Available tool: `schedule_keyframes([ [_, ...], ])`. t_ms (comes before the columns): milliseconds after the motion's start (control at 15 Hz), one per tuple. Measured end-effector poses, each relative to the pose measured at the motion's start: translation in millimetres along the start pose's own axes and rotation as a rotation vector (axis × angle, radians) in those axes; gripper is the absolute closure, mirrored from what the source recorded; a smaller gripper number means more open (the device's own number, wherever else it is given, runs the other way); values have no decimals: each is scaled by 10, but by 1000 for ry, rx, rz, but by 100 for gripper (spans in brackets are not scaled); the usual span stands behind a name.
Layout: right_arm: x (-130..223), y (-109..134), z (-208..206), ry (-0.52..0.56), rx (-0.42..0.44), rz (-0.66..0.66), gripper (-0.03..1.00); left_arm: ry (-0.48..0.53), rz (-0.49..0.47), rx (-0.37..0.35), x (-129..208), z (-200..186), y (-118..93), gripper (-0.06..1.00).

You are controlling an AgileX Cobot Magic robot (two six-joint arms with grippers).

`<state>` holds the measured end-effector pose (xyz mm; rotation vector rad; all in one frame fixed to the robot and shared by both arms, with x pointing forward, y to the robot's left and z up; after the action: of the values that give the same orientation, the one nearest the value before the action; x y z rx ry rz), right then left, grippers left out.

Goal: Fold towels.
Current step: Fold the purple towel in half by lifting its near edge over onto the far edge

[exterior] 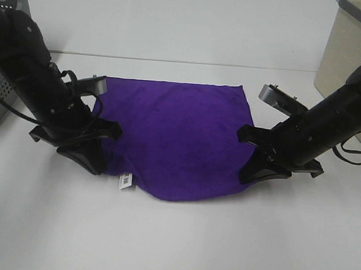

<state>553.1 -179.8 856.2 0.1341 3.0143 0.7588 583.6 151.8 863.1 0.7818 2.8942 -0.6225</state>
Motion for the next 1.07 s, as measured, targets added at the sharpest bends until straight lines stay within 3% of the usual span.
schedule_keyframes([
  [267,-105,105,-66,-16,-33,-12,96,-96,34,-4,-295,-331,-100,94],
  [600,-564,422,-378,-159,-79,-77,96,-202,69,-47,-615,-628,-97,94],
  [933,-1070,698,-884,-348,-3,-164,96,-341,68,-129,-848,-897,56,94],
  [1067,-1323,755,-881,-376,9,-170,96,-431,61,-189,-942,-960,146,94],
])
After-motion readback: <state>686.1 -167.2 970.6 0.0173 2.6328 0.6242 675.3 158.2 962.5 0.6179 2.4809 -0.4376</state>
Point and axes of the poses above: a point on each arm's last joint axis where the gripper is mounted, z pointing out along that axis toward the gripper, y along the wrist's bending axis when the last joint is at zero, x = y × z, the point moved 3 cm from there along z, pointing out along that axis toward the gripper, and after that the axes turned 15 degrees about z, right-handed, at the moved point
